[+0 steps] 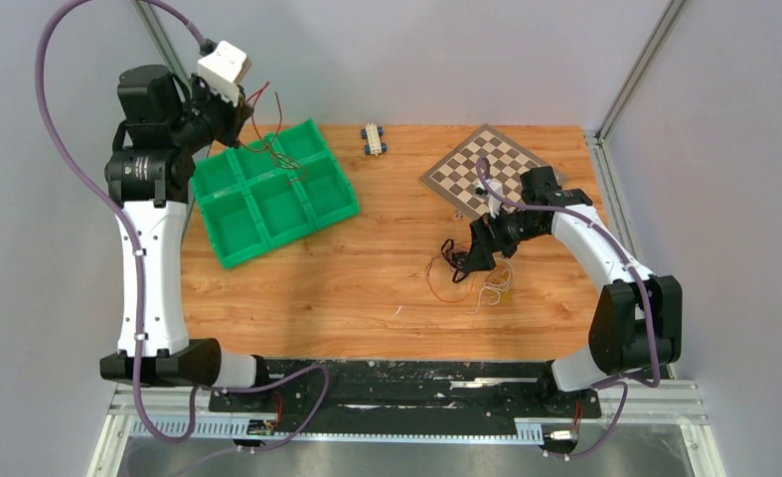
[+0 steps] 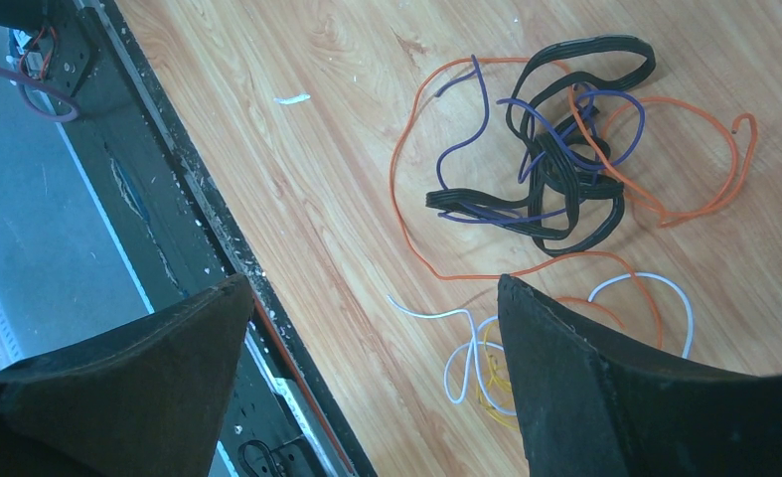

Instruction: Untangle the cables

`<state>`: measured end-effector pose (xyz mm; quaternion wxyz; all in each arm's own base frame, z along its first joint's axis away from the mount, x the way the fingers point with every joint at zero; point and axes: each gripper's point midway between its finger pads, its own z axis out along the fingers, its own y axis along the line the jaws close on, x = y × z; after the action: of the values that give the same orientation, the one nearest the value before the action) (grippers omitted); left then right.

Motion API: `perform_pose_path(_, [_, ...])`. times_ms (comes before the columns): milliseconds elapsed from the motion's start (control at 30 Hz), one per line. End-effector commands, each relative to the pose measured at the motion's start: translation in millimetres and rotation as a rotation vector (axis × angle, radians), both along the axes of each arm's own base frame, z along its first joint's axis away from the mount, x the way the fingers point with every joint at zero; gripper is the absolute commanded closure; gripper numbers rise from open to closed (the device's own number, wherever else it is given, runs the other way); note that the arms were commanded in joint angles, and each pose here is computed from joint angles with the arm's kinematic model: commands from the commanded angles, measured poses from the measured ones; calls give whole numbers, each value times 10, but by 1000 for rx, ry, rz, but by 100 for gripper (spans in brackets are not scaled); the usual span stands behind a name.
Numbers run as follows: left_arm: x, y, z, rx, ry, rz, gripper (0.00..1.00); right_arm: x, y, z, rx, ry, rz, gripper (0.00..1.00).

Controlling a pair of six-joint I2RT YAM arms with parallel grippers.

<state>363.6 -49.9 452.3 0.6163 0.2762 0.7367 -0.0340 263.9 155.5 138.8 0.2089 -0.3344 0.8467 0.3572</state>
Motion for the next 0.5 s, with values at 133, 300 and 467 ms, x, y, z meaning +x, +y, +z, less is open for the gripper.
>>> perform_pose_path(133, [460, 97, 9, -81, 11, 58, 100, 67, -3, 72, 10, -33, 9, 8])
perform_pose_path(300, [609, 73, -230, -110, 53, 48, 100, 57, -16, 4, 7, -19, 12, 8])
perform_pose_path(467, [765, -2, -404, -155, 83, 17, 100, 91, 2, -30, 16, 5, 11, 9])
